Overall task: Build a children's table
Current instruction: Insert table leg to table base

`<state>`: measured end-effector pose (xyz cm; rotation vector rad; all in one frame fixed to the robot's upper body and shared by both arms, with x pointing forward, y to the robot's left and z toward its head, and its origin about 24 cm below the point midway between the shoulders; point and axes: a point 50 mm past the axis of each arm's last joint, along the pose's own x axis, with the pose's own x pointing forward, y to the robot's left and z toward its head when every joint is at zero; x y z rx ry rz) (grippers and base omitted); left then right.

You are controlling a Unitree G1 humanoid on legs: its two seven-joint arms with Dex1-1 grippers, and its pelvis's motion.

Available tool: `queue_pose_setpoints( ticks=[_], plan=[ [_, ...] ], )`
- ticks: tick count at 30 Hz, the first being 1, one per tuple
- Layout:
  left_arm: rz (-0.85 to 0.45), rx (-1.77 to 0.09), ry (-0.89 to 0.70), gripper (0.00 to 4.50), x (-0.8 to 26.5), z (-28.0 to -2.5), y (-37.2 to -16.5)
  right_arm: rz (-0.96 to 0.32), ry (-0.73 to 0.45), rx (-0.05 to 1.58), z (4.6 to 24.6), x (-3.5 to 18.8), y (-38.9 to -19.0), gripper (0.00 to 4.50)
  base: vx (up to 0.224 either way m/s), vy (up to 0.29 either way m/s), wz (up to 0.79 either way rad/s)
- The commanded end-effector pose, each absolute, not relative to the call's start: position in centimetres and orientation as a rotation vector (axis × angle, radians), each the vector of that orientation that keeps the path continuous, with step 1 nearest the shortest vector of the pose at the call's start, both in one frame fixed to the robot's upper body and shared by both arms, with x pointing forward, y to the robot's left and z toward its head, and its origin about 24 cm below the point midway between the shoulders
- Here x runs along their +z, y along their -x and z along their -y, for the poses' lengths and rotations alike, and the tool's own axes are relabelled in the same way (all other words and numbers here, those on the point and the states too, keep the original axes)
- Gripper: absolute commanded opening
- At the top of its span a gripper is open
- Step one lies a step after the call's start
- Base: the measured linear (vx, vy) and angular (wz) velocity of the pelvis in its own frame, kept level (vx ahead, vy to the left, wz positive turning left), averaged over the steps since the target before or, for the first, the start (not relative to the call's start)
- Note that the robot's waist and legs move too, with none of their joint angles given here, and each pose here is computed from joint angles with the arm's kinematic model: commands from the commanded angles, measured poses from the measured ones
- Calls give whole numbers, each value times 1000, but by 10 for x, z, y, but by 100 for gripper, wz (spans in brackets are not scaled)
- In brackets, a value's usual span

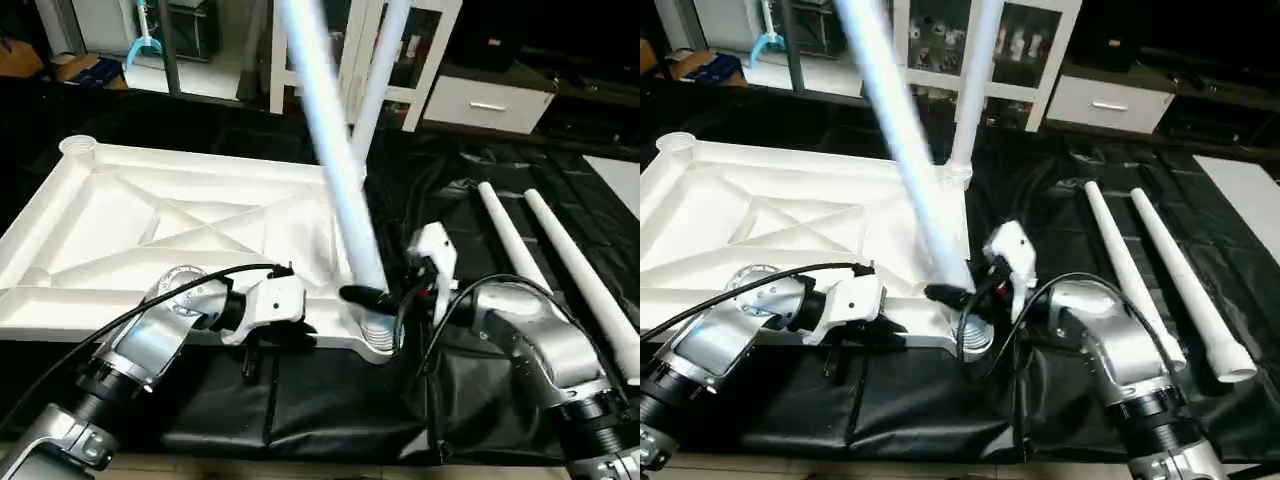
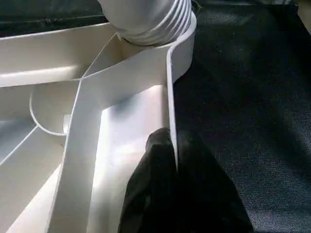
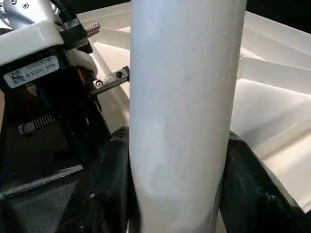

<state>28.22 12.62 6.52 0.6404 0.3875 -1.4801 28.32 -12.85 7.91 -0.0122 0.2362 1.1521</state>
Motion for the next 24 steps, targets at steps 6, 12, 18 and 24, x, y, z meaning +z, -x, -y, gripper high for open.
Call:
queue_pose_setpoints(
  ticks=[6, 12, 18, 24],
  plan=[
    [-393, -1502, -608, 5, 57, -123, -277, -319, -41, 1028, 156, 56, -274, 184, 0, 0, 0],
    [-394, -1502, -612, 5, 57, -123, -278, -246, -95, 954, 167, 62, -276, 184, 0, 0, 0],
    [-389, -1496, -620, 5, 57, -123, -279, -168, -131, 907, 172, 67, -273, 184, 0, 0, 0],
    [-387, -1491, -623, 5, 58, -123, -279, -134, -140, 894, 177, 64, -266, 184, 0, 0, 0]
  ],
)
